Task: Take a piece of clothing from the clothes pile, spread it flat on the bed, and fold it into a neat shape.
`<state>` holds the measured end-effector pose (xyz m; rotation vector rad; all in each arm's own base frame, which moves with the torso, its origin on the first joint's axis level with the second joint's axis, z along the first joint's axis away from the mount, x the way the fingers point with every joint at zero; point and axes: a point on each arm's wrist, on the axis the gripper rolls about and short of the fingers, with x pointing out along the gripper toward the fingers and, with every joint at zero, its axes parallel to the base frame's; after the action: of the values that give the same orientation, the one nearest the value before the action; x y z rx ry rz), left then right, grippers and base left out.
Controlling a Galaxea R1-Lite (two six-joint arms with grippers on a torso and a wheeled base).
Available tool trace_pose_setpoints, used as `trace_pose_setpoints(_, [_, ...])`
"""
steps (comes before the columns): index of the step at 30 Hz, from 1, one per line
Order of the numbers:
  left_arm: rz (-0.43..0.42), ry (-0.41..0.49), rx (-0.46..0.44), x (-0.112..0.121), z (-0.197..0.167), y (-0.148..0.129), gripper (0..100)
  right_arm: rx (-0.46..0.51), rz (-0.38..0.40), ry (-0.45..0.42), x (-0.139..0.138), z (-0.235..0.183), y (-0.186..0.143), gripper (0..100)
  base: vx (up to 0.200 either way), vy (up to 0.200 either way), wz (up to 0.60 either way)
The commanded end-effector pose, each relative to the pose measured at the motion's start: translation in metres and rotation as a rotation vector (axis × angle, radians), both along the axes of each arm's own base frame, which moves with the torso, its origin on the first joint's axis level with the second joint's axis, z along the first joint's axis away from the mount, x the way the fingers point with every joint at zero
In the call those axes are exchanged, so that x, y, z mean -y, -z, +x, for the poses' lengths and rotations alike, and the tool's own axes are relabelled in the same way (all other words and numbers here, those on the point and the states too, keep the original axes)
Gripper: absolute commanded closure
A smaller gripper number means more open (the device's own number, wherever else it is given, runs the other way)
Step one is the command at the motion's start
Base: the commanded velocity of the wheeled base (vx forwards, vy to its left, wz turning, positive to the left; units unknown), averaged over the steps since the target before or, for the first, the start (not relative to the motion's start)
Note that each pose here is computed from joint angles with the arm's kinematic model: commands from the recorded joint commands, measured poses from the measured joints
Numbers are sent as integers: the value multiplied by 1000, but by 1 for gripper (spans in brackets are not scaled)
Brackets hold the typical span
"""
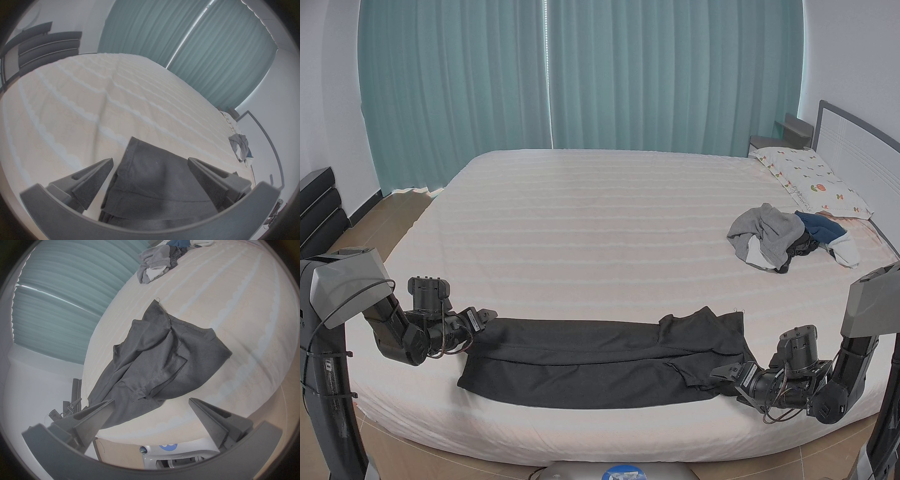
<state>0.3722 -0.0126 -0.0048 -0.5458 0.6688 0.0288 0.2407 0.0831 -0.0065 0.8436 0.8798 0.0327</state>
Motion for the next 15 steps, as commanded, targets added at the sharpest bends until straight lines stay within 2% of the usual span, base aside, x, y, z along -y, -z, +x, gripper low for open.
trace_pose_setpoints(1, [16, 20, -36, -3, -1, 14, 0, -16, -4, -15, -3, -1, 7, 0, 0, 0, 0])
trace_pose_setpoints(7, [78, 72, -82, -3, -18, 23, 0, -6, -1, -16, -3, -1, 10, 0, 0, 0, 0])
trace_pose_setpoints(15, [79, 90, -63, -1, -18, 24, 0, -6, -1, -19, -4, -1, 10, 0, 0, 0, 0])
